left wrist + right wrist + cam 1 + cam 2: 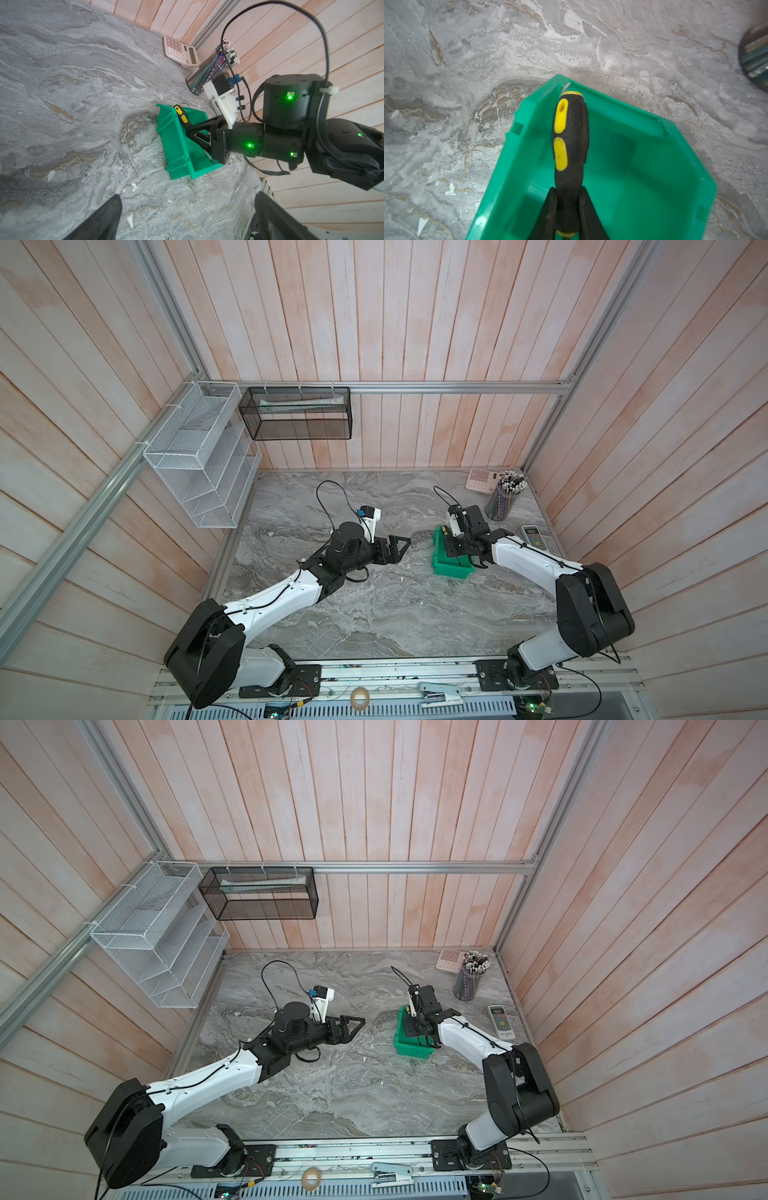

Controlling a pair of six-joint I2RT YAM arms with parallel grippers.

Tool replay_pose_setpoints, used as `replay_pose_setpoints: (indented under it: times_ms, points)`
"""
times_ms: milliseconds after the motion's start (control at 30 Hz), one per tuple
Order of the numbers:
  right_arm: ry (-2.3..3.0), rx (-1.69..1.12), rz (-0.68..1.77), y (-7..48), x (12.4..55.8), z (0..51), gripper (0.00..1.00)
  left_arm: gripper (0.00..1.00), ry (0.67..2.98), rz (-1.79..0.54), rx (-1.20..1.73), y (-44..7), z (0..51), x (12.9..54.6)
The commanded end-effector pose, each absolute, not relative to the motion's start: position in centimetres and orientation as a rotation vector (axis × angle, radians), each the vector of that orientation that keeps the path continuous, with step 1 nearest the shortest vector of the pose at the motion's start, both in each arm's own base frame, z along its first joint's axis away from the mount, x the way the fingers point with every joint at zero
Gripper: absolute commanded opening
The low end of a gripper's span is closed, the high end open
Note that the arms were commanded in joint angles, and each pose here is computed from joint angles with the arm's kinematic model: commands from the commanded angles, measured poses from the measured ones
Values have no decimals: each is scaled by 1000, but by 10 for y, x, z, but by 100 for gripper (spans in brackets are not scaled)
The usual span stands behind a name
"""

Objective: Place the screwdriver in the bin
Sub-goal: 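Carry the screwdriver over the green bin with the right gripper while the left draws back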

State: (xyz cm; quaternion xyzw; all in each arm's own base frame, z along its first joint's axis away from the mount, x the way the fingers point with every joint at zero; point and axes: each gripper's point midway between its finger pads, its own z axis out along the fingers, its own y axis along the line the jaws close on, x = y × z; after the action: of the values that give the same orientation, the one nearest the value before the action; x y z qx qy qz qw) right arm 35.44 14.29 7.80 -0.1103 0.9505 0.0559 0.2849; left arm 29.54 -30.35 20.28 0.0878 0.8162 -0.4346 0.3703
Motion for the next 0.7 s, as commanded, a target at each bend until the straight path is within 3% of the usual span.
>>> replay_pose_setpoints:
  times_ms: [0,367,667]
  points:
    - [2541,-365,141,150,355,81,4,100,2113,-1111,224,-304,193,295]
    - [2576,-483,77,176,358,63,5,100,2121,-1096,219,-302,192,296]
    - [2517,-460,256,230,391,77,6,100,2128,-1076,100,-265,189,302]
